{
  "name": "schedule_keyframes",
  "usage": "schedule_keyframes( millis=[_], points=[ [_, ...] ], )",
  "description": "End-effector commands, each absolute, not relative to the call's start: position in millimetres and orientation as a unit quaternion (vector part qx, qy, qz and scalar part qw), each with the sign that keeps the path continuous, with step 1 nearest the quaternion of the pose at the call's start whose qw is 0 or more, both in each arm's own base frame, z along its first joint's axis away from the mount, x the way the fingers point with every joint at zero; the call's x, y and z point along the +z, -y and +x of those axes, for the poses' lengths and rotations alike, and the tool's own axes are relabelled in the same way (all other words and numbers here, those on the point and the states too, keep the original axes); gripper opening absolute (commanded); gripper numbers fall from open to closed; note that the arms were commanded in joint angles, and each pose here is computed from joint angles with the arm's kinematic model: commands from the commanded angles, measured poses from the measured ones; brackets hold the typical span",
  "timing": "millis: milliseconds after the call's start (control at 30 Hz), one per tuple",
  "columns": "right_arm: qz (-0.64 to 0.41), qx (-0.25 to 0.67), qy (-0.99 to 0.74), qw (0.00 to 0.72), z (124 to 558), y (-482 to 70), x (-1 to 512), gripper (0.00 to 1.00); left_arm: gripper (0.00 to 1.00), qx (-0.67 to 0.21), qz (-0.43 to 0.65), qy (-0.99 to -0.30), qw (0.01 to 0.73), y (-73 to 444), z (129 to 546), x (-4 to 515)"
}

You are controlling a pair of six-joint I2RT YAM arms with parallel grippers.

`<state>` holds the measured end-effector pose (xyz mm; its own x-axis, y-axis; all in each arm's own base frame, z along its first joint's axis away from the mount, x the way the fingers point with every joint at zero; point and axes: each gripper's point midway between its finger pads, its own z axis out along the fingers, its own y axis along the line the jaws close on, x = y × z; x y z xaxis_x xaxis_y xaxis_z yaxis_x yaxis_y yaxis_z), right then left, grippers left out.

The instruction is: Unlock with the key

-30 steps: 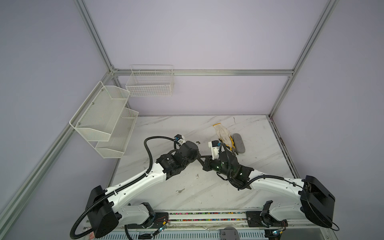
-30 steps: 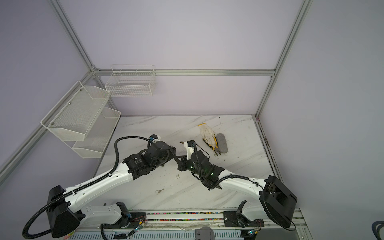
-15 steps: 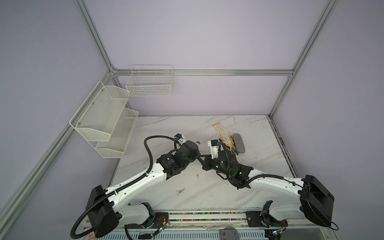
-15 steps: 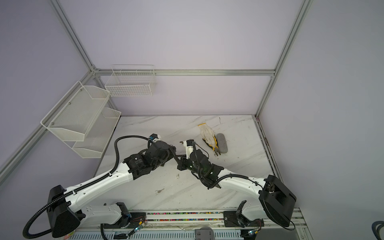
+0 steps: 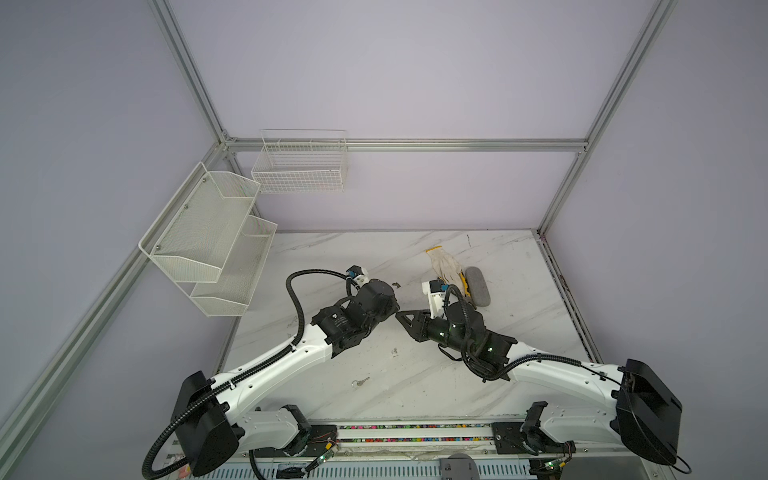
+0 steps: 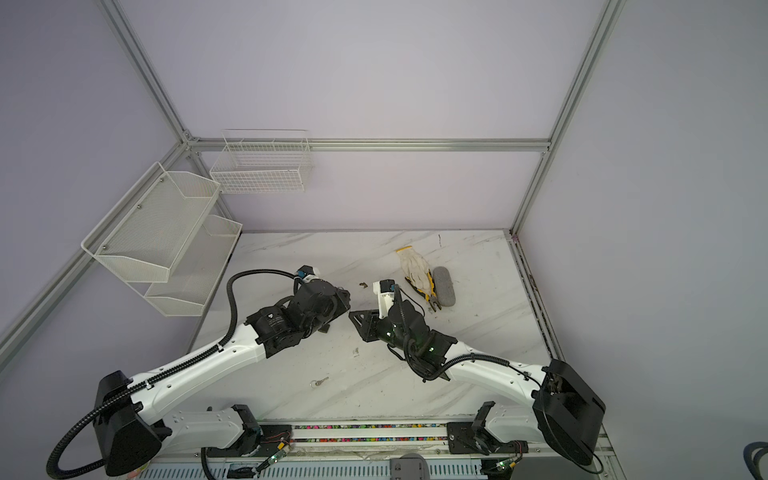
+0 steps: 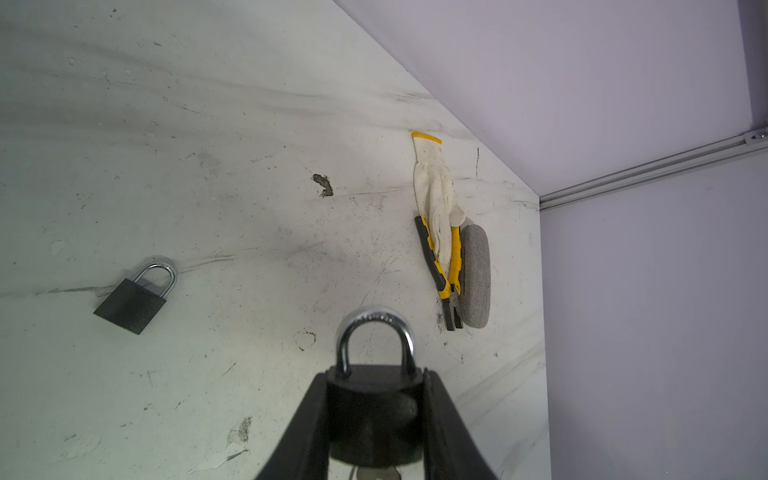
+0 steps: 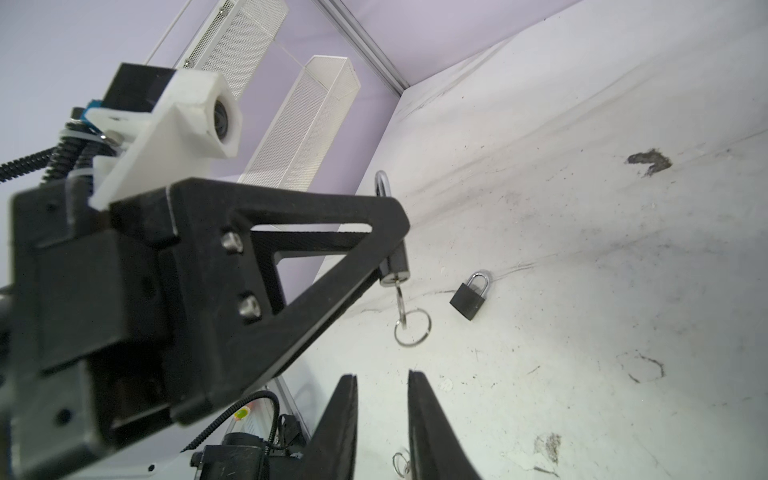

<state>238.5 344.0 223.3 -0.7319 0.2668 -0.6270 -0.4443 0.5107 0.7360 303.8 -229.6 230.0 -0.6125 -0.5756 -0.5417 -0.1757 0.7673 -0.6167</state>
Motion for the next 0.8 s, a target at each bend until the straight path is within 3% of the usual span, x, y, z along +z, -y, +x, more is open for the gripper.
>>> schedule_keyframes(
  millis=[0, 767],
  points=[
    [-0.03, 0.51, -0.783, 0.354, 246.2, -351.8, 233.8, 0.25, 0.0, -0.281, -0.232, -0.842, 0.397, 229.6, 308.8, 239.5],
    [0.005, 0.491, -0.777, 0.394, 269.7, -350.5, 242.8, 0.23, 0.0, -0.309, -0.233, -0.838, 0.385, 235.0, 304.2, 242.8]
  ],
)
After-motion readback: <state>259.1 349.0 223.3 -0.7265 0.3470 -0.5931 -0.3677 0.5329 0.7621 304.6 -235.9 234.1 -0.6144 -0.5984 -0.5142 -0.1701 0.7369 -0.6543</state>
